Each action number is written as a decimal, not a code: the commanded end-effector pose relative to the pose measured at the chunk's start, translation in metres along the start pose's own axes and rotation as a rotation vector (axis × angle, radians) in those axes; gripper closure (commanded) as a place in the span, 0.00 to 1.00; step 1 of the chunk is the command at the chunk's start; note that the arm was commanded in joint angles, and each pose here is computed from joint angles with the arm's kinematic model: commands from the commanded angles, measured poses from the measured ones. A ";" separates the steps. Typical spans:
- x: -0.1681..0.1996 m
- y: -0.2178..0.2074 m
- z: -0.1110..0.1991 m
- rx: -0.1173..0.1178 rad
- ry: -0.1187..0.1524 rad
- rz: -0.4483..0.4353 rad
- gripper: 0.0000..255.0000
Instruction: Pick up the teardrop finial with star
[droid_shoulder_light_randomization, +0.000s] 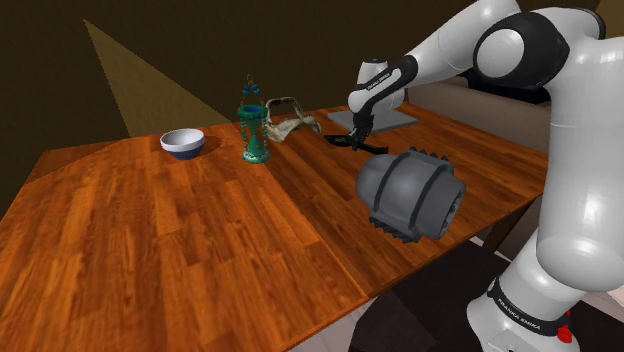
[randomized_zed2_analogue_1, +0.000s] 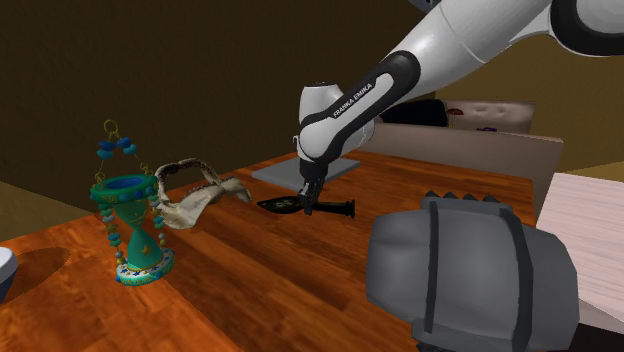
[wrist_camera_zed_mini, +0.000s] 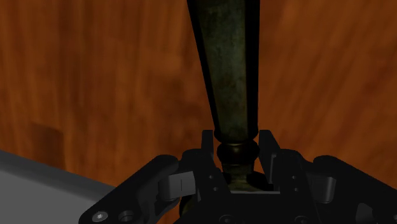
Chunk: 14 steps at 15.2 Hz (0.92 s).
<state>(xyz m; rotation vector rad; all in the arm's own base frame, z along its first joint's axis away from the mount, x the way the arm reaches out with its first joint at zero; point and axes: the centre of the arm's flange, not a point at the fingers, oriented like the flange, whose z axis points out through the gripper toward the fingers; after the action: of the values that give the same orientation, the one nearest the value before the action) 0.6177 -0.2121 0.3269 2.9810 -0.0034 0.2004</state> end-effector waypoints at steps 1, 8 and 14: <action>0.000 0.001 -0.004 0.000 -0.001 0.000 1.00; 0.005 0.007 -0.041 0.000 -0.001 0.000 1.00; 0.009 0.011 -0.072 0.000 -0.001 0.000 1.00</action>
<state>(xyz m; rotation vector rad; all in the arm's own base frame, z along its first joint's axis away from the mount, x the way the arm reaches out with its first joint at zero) 0.6171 -0.2120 0.3937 2.9814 -0.0032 0.1984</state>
